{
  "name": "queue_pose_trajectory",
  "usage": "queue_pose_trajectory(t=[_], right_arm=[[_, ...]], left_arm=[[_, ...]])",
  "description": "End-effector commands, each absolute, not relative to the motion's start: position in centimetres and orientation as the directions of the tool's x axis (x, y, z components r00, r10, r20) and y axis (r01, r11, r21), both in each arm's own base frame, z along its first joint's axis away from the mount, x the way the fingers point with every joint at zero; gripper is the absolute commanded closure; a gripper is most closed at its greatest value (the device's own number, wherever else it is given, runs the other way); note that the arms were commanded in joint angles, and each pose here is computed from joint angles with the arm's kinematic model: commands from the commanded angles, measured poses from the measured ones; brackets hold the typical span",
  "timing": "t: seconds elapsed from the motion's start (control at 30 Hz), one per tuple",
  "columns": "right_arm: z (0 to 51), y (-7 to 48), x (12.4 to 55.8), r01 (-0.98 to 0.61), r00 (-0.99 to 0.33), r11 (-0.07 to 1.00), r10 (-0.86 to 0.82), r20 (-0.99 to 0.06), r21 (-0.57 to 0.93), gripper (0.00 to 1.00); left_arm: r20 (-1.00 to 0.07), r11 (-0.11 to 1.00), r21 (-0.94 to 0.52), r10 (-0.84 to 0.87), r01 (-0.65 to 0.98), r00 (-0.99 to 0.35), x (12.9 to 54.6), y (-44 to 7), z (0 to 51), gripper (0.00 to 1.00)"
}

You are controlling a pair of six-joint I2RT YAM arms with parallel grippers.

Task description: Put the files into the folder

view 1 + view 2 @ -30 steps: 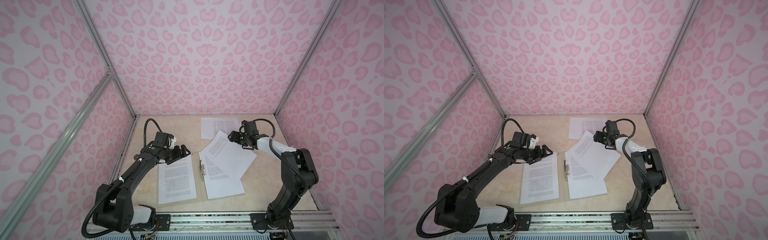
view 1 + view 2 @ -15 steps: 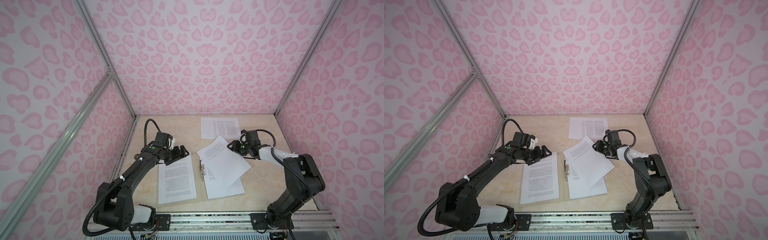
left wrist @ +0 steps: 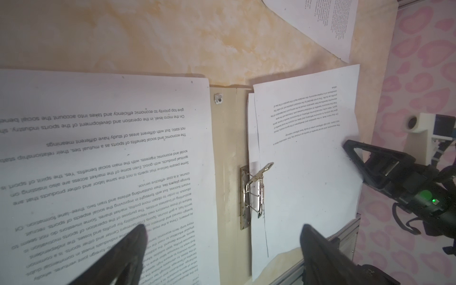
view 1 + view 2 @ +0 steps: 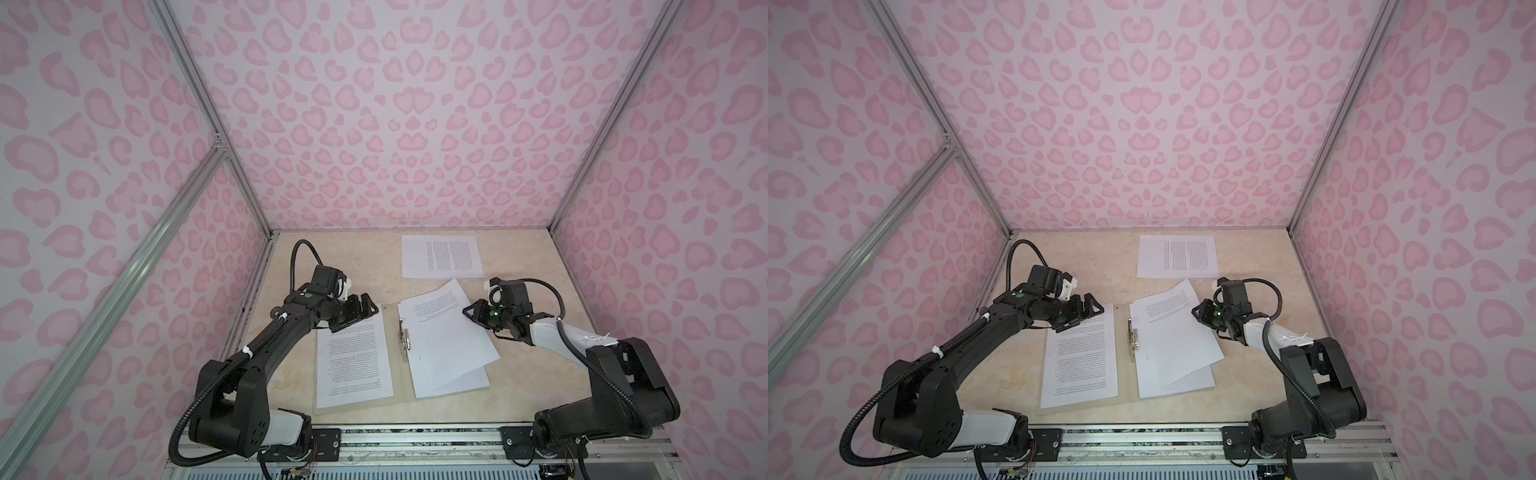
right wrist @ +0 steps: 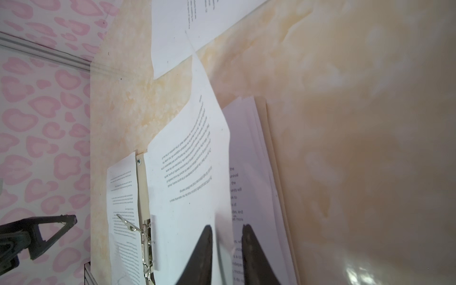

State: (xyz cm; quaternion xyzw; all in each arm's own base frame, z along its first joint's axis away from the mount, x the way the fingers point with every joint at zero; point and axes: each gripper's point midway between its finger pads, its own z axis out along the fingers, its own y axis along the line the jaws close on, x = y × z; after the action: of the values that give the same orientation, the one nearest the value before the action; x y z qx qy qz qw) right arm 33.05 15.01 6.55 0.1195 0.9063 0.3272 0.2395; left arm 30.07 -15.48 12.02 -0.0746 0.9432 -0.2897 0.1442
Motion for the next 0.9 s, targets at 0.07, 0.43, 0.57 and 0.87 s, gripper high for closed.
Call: queue_pose_trajectory(t=[0.07,0.43,0.57,0.87], right_arm=[[6.2,15.3,32.5,0.017,-0.844,0.768,0.354,-0.403,0.640,0.86],[5.7,16.1,31.1,-0.095,-0.858,0.822,0.218,-0.464,0.562,1.00],[5.3,16.4,30.9,-0.088,-0.861,0.810,0.231,-0.454,0.579,1.00],[4.8,17.1,30.5,-0.083,-0.863,0.800,0.240,-0.444,0.594,1.00]], left_arm=[[-0.222,0.820,-0.571,-0.197,-0.037,-0.955,29.7,-15.6,11.9,0.02],[-0.224,0.820,-0.571,-0.193,-0.032,-0.955,29.4,-15.6,11.8,0.02],[-0.224,0.819,-0.573,-0.194,-0.032,-0.955,29.3,-15.6,11.8,0.02],[-0.221,0.815,-0.578,-0.199,-0.036,-0.955,29.4,-15.7,12.0,0.02]])
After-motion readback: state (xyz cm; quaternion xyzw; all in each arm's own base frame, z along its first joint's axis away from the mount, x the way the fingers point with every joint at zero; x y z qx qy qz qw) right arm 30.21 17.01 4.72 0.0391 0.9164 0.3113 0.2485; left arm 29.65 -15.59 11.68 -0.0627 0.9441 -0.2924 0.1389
